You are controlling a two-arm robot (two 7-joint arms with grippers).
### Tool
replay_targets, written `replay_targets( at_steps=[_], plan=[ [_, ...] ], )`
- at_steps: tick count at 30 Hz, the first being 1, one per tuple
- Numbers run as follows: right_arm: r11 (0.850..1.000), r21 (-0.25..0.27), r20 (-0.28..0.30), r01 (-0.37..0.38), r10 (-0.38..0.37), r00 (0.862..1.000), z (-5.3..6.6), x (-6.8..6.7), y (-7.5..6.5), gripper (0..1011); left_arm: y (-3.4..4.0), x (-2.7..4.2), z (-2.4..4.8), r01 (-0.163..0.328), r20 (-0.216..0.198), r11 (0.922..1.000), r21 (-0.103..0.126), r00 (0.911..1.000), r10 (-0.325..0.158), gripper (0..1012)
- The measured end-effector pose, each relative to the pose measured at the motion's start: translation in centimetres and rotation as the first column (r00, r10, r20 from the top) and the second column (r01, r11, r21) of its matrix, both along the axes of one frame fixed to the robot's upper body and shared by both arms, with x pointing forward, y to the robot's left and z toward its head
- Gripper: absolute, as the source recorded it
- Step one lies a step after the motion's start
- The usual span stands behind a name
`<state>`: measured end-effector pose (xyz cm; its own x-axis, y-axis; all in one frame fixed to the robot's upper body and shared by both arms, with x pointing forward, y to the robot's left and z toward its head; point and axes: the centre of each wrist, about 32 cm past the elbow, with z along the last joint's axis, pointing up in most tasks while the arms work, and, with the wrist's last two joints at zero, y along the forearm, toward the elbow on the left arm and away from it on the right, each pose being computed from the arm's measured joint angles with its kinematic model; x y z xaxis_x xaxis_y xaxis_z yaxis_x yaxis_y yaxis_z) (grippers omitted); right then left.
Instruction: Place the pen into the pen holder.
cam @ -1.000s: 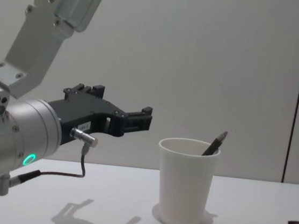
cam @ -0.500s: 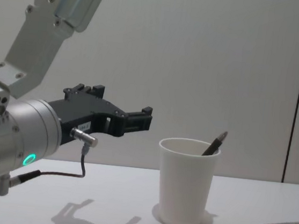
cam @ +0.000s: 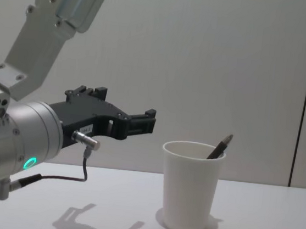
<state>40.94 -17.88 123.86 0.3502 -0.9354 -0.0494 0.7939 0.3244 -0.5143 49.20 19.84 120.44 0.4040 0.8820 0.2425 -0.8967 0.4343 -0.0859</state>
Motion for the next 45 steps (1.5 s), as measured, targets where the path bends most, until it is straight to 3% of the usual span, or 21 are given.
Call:
replay_targets(
  at_steps=[13, 45],
  plan=[
    [1.0, -0.025, -0.032, -0.003, 0.002, 0.999, -0.6, 0.2, 0.4, 1002, 0.0, 0.0, 0.0, 0.0, 0.0, 1.0, 0.0, 1.0, 0.0, 1001],
    [0.998, -0.058, -0.025, -0.018, 0.017, 1.0, -1.5, 1.5, 1.4, 1002, 0.0, 0.0, 0.0, 0.0, 0.0, 1.0, 0.0, 1.0, 0.0, 1001]
  ],
)
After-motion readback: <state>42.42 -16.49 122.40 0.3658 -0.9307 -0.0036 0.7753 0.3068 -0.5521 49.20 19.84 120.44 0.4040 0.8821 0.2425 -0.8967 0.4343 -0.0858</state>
